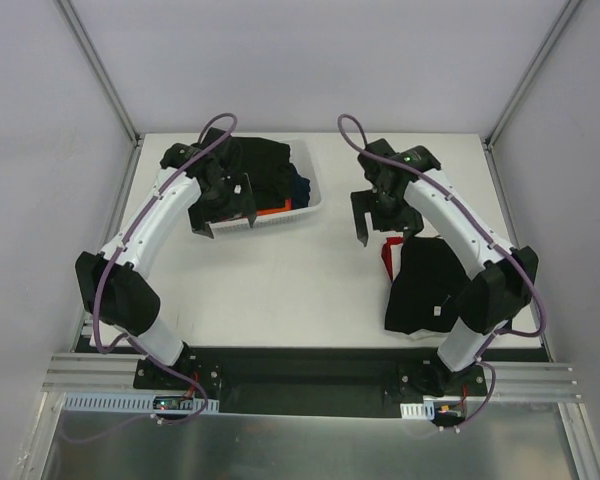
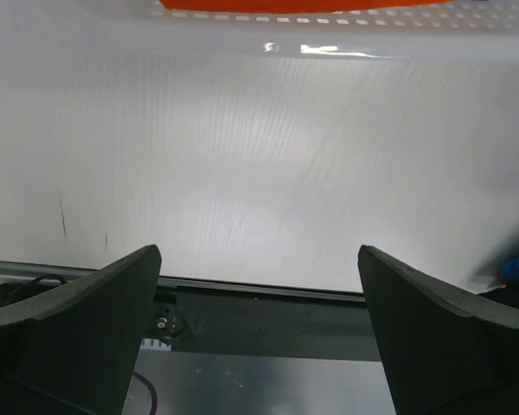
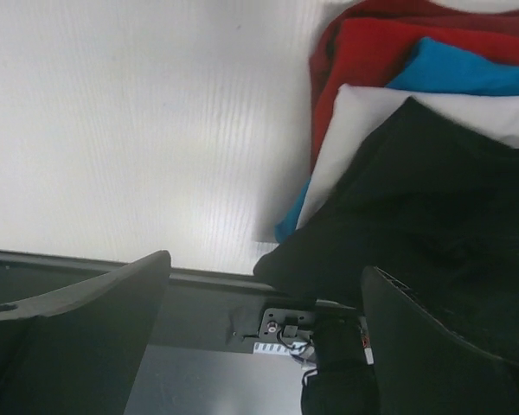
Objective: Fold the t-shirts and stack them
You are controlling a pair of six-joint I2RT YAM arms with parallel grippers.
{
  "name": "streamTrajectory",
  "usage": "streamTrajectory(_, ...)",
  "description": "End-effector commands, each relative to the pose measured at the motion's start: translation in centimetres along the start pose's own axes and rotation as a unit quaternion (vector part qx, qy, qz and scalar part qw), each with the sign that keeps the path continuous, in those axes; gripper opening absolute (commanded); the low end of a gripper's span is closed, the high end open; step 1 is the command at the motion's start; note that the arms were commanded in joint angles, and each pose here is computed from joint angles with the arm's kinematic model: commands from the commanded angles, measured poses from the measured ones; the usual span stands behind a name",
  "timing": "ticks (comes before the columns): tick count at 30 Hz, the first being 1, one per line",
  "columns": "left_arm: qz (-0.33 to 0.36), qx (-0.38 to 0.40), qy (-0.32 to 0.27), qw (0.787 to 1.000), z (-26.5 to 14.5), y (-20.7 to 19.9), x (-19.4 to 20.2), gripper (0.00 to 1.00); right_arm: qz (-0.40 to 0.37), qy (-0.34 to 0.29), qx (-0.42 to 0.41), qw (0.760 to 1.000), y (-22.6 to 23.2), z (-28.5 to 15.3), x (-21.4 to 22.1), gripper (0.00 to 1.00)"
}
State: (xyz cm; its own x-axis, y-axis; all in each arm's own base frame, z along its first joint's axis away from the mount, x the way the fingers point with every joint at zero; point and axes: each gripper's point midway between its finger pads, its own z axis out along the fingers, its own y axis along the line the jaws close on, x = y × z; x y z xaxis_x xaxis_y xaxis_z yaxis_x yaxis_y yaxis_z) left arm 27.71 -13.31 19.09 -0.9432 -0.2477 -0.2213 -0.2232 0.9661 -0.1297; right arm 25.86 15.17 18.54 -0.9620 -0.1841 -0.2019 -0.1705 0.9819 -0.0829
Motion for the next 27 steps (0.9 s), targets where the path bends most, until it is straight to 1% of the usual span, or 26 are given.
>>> streamTrajectory(1, -0.013, 0.062, -0.047, 0.997, -2.0, -1.8, -2.0, 0.99, 0.027, -0.077, -0.015, 0.997, -2.4, -2.7, -3.0, 0.96)
streamTrajectory(2, -0.01, 0.066, -0.053, 0.996, -2.2, -2.1, -2.5, 0.99, 0.037, -0.08, -0.01, 0.996, -3.6, -2.5, -3.5, 0.96)
streamTrajectory(4, -0.008, 0.058, -0.072, 0.996, -3.0, -2.3, -4.2, 0.99, 0.041, -0.069, -0.01, 0.997, -4.4, -2.1, -3.6, 0.96)
streamTrajectory(5, -0.013, 0.042, -0.076, 0.996, -3.2, -1.8, -4.7, 0.99, 0.046, -0.052, 0.004, 0.998, -5.2, -1.5, -3.4, 0.96)
streamTrajectory(6, -0.013, 0.025, -0.071, 0.997, -3.3, -1.3, -4.7, 0.99, 0.025, -0.049, 0.009, 0.998, -5.6, -1.3, -3.3, 0.96)
streamTrajectory(8, -0.013, 0.023, -0.075, 0.997, -3.5, -1.5, -5.8, 0.99, 0.018, -0.064, 0.018, 0.998, -6.1, -1.5, -3.6, 0.96)
streamTrajectory(9, -0.006, 0.034, -0.071, 0.997, -3.7, -1.8, -5.9, 0.99, 0.017, -0.072, 0.021, 0.997, -6.3, -1.8, -3.6, 0.96)
streamTrajectory(11, 0.013, 0.075, -0.082, 0.994, -4.6, -3.2, -6.6, 0.99, 0.021, -0.09, 0.014, 0.996, -6.2, -2.3, -4.0, 0.96)
streamTrajectory(13, 0.027, 0.11, -0.113, 0.987, -5.9, -4.4, -7.5, 0.99, 0.02, -0.113, 0.001, 0.993, -6.1, -3.0, -4.1, 0.96)
streamTrajectory(14, 0.027, 0.107, -0.12, 0.987, -6.1, -4.2, -7.9, 0.99, 0.02, -0.123, -0.005, 0.992, -6.0, -3.0, -4.3, 0.81)
streamTrajectory(15, 0.013, 0.105, -0.126, 0.986, -6.4, -4.1, -8.2, 0.99, 0.023, -0.129, -0.005, 0.991, -6.0, -3.2, -4.2, 0.74)
streamTrajectory(16, 0.012, 0.114, -0.12, 0.986, -6.4, -4.4, -8.2, 0.99, 0.03, -0.128, -0.002, 0.991, -6.1, -3.1, -4.2, 0.76)
streamTrajectory(17, 0.011, 0.116, -0.118, 0.986, -6.3, -4.4, -8.3, 0.83, 0.034, -0.124, 0.008, 0.992, -6.5, -3.0, -4.1, 0.94)
streamTrajectory(18, 0.007, 0.113, -0.114, 0.987, -6.0, -4.3, -8.3, 0.5, 0.036, -0.119, 0.008, 0.992, -6.4, -2.8, -3.9, 0.88)
streamTrajectory(19, 0.002, 0.109, -0.109, 0.988, -5.8, -4.1, -8.1, 0.11, 0.039, -0.116, 0.006, 0.992, -6.3, -2.5, -3.8, 0.62)
streamTrajectory(20, -0.005, 0.106, -0.107, 0.989, -5.7, -3.9, -8.0, 0.0, 0.048, -0.112, 0.021, 0.992, -6.8, -2.3, -3.6, 0.02)
streamTrajectory(22, -0.019, 0.092, -0.091, 0.991, -4.7, -3.3, -7.1, 0.0, 0.056, -0.095, 0.042, 0.993, -7.4, -1.4, -2.6, 0.01)
streamTrajectory(23, -0.022, 0.086, -0.083, 0.993, -4.2, -2.9, -6.6, 0.0, 0.073, -0.09, 0.062, 0.991, -8.1, -0.9, -2.3, 0.01)
streamTrajectory(24, -0.027, 0.073, -0.063, 0.995, -2.9, -2.4, -5.7, 0.0, 0.073, -0.069, 0.08, 0.992, -8.5, 0.2, -1.0, 0.01)
streamTrajectory(27, -0.027, 0.076, -0.046, 0.996, -2.1, -2.0, -4.2, 0.0, 0.11, -0.054, 0.125, 0.985, -10.5, 1.3, 1.0, 0.01)
